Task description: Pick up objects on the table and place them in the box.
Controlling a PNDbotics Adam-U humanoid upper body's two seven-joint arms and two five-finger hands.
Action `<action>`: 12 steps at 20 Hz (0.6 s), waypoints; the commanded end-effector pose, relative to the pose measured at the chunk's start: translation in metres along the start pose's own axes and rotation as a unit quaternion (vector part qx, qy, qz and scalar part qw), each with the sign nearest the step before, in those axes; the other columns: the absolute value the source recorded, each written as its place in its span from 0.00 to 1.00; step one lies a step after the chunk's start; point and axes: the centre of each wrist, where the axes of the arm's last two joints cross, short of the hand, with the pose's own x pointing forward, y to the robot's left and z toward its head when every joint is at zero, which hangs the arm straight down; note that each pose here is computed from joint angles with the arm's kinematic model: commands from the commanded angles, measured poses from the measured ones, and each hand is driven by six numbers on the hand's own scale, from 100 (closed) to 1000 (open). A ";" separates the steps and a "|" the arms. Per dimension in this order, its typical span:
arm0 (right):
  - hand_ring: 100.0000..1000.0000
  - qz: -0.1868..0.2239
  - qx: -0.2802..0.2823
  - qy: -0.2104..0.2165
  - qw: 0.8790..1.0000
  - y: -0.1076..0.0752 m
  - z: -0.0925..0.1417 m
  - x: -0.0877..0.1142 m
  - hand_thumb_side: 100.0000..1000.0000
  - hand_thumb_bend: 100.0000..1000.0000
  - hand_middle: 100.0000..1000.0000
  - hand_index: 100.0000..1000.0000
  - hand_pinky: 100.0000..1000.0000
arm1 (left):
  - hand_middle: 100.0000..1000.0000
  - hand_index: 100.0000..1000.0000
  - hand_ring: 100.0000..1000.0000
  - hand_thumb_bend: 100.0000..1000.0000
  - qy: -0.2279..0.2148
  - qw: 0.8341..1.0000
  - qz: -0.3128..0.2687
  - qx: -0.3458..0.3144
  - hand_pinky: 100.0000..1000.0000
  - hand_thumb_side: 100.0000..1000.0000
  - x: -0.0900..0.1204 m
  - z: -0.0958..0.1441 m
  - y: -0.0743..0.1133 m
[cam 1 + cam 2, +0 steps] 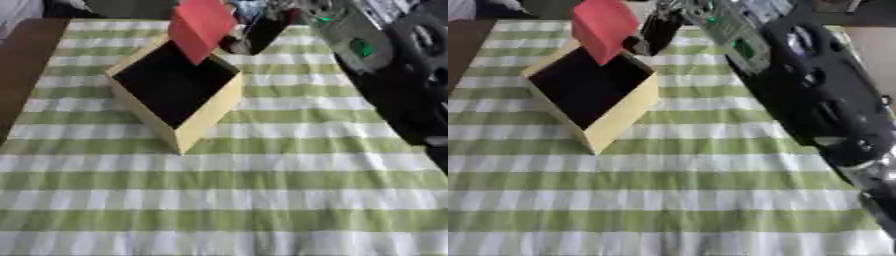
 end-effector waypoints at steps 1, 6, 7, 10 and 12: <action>0.87 0.013 -0.014 0.011 1.000 -0.006 -0.005 -0.005 0.00 0.00 0.47 0.45 0.93 | 0.39 0.57 0.45 0.15 -0.015 1.000 0.004 -0.006 1.00 0.00 0.006 -0.005 -0.001; 0.87 -0.012 -0.004 0.032 0.999 0.003 -0.021 -0.001 0.00 0.00 0.47 0.45 0.93 | 0.39 0.56 0.45 0.15 -0.016 1.000 0.012 -0.010 1.00 0.00 0.007 -0.006 -0.004; 0.87 -0.019 -0.001 0.037 0.999 0.006 -0.027 0.002 0.00 0.00 0.47 0.45 0.93 | 0.39 0.56 0.45 0.15 -0.015 1.000 0.013 -0.010 1.00 0.00 0.007 -0.006 -0.004; 0.87 -0.032 0.004 0.064 0.997 0.017 -0.038 0.004 0.00 0.00 0.47 0.46 0.93 | 0.39 0.56 0.45 0.14 -0.014 1.000 0.015 -0.011 1.00 0.00 0.007 -0.006 -0.005; 0.87 -0.033 0.005 0.079 0.996 0.024 -0.044 0.003 0.00 0.00 0.47 0.49 0.93 | 0.39 0.56 0.45 0.14 -0.014 1.000 0.015 -0.011 1.00 0.00 0.007 -0.006 -0.005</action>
